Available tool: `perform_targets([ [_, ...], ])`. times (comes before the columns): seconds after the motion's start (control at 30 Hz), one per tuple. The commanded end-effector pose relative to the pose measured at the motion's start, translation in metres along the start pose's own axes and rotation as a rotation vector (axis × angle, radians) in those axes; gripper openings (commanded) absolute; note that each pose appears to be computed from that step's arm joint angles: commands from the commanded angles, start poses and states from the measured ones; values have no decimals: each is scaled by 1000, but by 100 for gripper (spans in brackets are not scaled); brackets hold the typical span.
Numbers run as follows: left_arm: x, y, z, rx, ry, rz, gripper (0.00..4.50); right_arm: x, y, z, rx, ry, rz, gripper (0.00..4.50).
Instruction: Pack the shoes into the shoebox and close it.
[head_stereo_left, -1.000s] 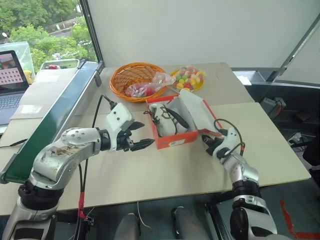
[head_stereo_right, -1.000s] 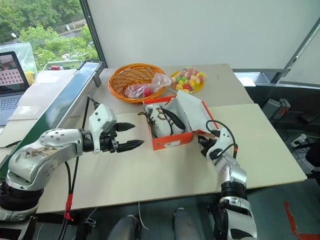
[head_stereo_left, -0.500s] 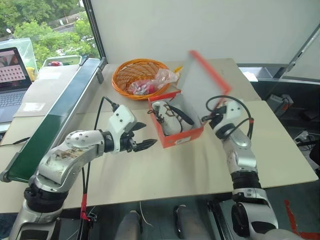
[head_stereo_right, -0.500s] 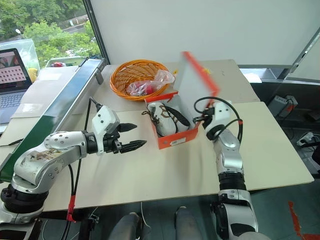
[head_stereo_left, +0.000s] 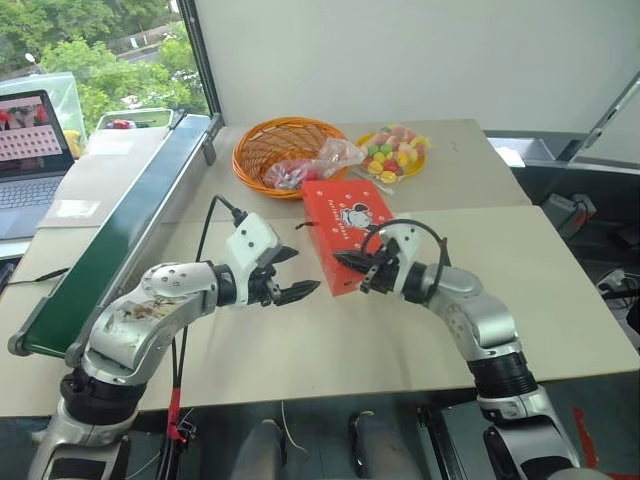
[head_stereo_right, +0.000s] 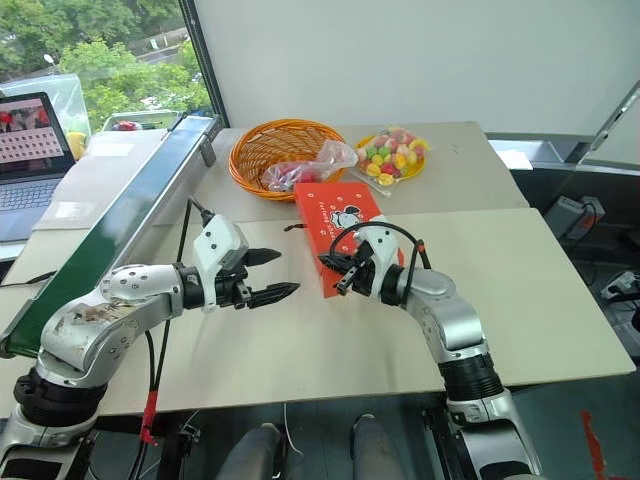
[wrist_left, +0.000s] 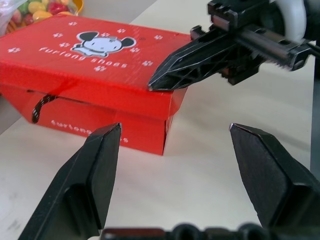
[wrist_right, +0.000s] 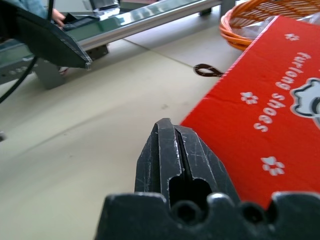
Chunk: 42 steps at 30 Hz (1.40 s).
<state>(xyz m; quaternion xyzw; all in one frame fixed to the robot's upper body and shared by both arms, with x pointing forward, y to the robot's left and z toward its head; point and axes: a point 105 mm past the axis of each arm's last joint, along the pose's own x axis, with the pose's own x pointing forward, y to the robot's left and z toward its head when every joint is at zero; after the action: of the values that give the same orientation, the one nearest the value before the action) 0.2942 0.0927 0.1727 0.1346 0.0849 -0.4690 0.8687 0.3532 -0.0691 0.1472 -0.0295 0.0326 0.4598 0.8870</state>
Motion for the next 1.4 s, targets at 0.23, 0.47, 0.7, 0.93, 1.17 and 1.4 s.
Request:
perform_targets([
  [0.23,0,-2,9,15,-58,45,369,34,-20,51,-31,-106,28,2],
  [0.47,1,-3,11,-30,-98,82,369,65,-54,-4,-112,140,-44,2],
  [0.7,-6,-3,8,-40,-94,132,369,62,-50,-53,-122,303,-37,2],
  [0.93,-6,-4,6,-48,-95,150,369,74,-41,-28,-42,165,8,2],
  [1.17,-12,13,8,-77,-122,195,369,45,-25,84,28,-179,222,2],
  [1.4,-12,15,7,-55,-117,174,369,-19,11,60,-163,35,284,214],
])
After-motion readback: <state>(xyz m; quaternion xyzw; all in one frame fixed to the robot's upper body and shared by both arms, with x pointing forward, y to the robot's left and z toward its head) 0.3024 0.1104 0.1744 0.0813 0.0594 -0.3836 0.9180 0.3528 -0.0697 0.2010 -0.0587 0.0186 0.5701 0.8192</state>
